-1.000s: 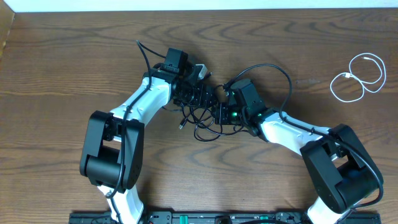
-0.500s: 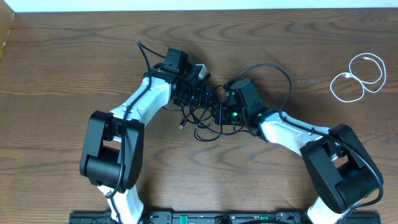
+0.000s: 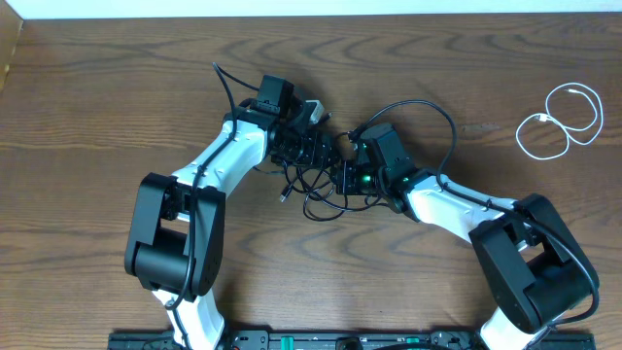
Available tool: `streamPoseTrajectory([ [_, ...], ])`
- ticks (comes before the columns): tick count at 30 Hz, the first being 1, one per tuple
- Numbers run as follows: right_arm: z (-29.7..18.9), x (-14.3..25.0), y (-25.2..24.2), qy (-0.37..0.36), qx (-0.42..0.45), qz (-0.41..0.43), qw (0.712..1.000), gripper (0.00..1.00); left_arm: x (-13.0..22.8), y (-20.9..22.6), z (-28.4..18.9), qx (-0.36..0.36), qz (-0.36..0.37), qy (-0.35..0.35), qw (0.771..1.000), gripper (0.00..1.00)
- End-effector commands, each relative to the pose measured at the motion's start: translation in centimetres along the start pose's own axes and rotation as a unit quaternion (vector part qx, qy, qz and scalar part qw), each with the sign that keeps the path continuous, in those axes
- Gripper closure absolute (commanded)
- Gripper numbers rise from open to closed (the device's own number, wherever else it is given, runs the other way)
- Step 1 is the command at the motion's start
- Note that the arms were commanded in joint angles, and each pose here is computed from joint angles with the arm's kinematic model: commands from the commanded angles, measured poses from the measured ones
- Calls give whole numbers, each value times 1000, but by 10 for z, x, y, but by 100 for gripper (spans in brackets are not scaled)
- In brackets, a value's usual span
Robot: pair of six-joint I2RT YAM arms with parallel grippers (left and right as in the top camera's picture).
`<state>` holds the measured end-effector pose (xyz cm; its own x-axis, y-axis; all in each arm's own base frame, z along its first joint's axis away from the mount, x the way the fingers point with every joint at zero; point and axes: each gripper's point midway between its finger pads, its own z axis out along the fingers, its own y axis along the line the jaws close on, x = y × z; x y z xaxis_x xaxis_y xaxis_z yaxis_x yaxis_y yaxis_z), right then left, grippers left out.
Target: Untangle cables
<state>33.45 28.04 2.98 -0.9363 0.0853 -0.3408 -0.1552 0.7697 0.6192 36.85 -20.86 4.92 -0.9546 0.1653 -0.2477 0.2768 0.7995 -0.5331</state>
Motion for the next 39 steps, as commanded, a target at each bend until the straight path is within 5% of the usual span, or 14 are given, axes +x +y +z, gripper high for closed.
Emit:
streamPoseTrajectory([
  [1,4,8,-8,10,11,8,1000,99,1,-2,0,4,0,2,1000,21],
  [39,4,9,-6,12,6,7,1000,99,1,-2,0,4,0,2,1000,21],
])
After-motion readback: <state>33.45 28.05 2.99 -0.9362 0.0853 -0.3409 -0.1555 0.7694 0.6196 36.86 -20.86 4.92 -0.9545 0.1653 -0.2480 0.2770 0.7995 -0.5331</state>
